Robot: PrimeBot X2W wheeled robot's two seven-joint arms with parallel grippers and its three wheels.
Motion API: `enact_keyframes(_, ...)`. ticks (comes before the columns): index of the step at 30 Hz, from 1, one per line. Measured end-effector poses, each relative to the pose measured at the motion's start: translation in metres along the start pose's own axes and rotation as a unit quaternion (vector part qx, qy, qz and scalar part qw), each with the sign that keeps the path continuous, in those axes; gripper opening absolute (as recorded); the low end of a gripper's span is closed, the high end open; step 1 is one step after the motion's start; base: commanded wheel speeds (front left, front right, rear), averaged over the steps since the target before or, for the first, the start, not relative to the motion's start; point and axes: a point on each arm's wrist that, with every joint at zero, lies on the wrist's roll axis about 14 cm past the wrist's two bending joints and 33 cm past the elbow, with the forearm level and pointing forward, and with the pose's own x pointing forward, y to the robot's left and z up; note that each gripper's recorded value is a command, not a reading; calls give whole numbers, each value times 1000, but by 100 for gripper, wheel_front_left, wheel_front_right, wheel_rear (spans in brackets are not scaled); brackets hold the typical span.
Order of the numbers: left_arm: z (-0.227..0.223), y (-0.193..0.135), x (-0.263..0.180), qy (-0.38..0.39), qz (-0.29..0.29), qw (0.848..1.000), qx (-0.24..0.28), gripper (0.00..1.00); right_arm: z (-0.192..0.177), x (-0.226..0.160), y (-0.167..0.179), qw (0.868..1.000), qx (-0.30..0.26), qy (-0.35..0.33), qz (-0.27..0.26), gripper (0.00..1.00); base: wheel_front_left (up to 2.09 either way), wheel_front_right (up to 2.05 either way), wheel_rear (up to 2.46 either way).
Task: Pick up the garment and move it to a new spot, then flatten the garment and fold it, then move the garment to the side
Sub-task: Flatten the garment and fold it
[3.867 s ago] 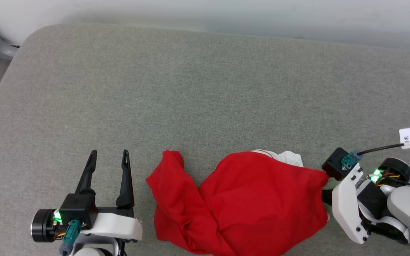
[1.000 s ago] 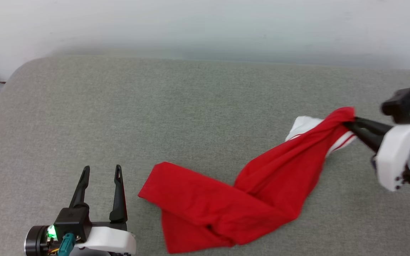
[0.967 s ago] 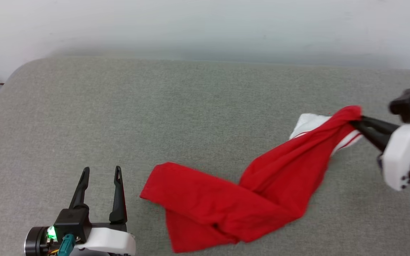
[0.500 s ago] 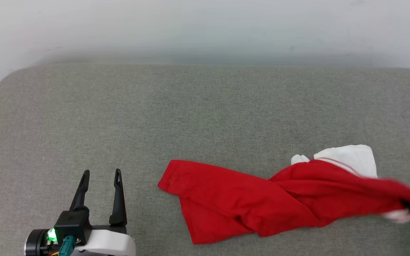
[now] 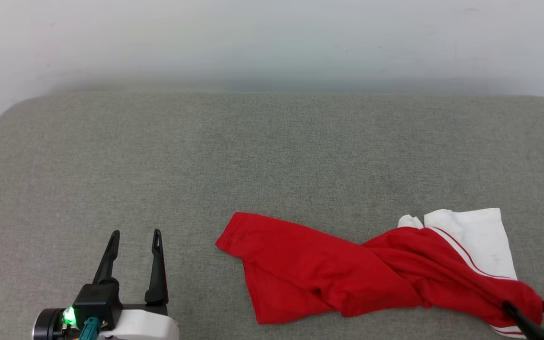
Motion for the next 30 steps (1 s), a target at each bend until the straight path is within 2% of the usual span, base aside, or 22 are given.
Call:
enact_keyframes(4, 1, 1, -3, -1, 1, 1000, 1, 100, 51, -11, -4, 997, -25, -77, -6, 100, 0, 0, 0)
enact_keyframes(9, 3, 2, -4, -4, 3, 1000, 2, 100, 125, -36, 0, 983, -64, -171, -7, 100, 0, 0, 0)
enact_keyframes(13, 1, 3, -3, -1, 4, 1000, 2, 100, 165, -45, 11, 975, -98, -199, -3, 100, 0, 0, 0)
enact_keyframes(16, -1, 4, -1, 2, 5, 1000, 2, 100, 174, -38, 15, 978, -120, -171, -3, 100, 0, 0, 0)
enact_keyframes(22, -5, 5, 8, 6, 9, 1000, 4, 100, 158, -6, 8, 989, -138, -42, -8, 100, 0, 0, 0)
enact_keyframes(30, -13, 8, 20, 15, 16, 1000, 9, 100, 125, 39, -9, 984, -148, 96, -27, 100, 0, 0, 0)
